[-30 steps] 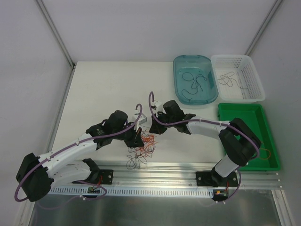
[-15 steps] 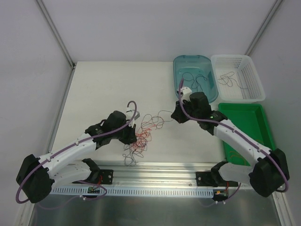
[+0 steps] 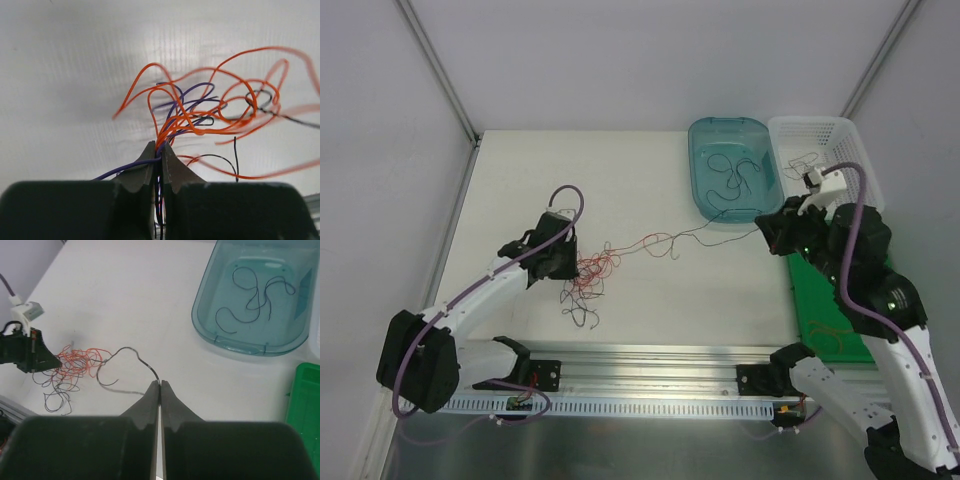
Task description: Untangle the cables
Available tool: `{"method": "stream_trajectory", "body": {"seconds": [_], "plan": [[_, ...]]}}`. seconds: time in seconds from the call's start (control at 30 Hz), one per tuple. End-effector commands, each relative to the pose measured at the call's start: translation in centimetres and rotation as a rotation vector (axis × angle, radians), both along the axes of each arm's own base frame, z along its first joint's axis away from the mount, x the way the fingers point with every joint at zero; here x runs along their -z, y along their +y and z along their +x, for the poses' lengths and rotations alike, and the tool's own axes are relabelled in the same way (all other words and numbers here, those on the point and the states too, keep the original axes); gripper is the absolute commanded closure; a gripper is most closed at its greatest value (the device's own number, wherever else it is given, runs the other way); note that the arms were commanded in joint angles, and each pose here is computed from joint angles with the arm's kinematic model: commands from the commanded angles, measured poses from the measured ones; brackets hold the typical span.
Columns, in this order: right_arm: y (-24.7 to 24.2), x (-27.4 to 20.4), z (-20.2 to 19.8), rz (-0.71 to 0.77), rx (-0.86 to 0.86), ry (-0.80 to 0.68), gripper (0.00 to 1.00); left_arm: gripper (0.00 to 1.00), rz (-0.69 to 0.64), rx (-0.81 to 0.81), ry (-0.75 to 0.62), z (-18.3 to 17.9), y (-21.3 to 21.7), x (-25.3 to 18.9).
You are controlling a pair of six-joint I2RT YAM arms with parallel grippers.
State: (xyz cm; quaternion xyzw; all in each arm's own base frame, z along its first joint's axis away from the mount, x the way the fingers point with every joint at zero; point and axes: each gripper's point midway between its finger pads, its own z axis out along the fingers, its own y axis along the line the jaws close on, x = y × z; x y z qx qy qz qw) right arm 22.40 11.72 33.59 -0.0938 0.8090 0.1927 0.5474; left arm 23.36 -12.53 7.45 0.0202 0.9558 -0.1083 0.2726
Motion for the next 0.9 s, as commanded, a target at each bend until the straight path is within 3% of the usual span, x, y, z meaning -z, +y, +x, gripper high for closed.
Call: {"method": "stream_trajectory", "body": {"seconds": [0.0,0.17,0.33,0.6,0.77,0.87], "plan": [[-1.8,-2.4,-2.2,0.016,0.044,-0.030,0.99,1.00,0.056,-0.103,0.013,1.5,1.6,-0.1],[-3.4,-7.6,-5.1,0.066,0.051,-0.168,0.99,1.00,0.100,-0.174,0.098,2.0,2.9,2.2],[-4.4,-10.0,-7.0,0.071,0.056,-0.213,0.99,1.00,0.131,-0.268,0.102,2.9,5.0,2.7],[-3.9,-16.6,-11.7,0.284,-0.058,-0.464,0.99,1.00,0.118,-0.309,0.103,3.8,5.7,2.7],[-5.5,-16.1,-11.7,0.251,0.016,-0.466,0.99,1.00,0.094,-0.336,0.138,3.5,6.3,3.5],[-3.0,-12.5,-9.3,0.220,-0.044,-0.316,0.99,1.00,0.017,-0.309,0.111,3.6,4.9,2.3]]}}
